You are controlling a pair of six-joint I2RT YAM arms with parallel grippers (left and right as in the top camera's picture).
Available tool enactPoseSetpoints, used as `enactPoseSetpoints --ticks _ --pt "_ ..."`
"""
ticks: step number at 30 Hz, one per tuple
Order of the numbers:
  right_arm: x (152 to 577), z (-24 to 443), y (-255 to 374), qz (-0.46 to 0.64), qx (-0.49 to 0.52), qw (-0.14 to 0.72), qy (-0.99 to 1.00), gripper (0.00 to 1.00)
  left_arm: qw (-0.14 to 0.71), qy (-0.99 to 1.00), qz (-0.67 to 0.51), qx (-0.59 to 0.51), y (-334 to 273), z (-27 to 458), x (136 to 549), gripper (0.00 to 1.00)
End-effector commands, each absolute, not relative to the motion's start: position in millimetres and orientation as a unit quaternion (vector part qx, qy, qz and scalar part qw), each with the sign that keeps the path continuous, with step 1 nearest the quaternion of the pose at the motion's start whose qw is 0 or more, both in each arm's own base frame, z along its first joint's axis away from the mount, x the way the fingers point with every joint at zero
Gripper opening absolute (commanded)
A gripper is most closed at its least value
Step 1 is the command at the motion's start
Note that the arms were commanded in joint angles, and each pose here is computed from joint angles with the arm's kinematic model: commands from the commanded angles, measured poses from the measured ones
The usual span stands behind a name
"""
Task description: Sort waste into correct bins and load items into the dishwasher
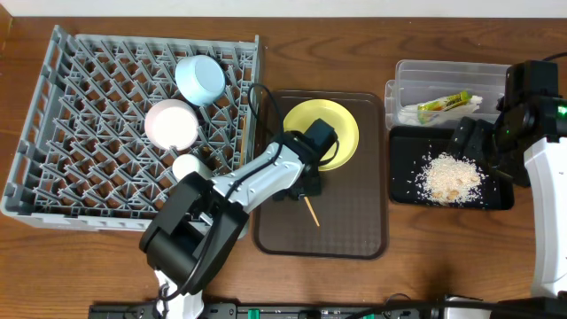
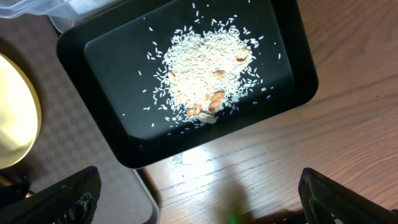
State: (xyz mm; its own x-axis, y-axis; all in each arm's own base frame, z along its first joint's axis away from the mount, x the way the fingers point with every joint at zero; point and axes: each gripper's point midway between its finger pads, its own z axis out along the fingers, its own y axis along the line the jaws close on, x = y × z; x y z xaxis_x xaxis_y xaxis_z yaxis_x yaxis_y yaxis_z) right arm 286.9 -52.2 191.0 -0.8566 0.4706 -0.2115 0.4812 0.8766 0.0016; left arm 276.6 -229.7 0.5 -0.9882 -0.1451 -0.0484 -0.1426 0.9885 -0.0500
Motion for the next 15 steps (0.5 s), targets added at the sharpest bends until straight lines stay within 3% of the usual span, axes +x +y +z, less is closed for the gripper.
enactPoseSetpoints --ticks 1,7,15 --pt "285.0 196.3 -53.1 -0.023 0.246 0.111 0.963 0.99 -0.004 0.997 0.012 -0.083 -218.9 -17.6 266.4 0.37" --pt "283.0 195.8 -52.1 -0.022 0.246 0.106 0.963 0.99 -0.007 0.996 0.014 -0.083 -217.5 -17.7 265.3 0.14" --pt "280.8 195.2 -50.6 -0.019 0.245 0.101 0.964 0.99 -0.005 0.996 0.015 -0.089 -213.8 -16.8 268.7 0.08"
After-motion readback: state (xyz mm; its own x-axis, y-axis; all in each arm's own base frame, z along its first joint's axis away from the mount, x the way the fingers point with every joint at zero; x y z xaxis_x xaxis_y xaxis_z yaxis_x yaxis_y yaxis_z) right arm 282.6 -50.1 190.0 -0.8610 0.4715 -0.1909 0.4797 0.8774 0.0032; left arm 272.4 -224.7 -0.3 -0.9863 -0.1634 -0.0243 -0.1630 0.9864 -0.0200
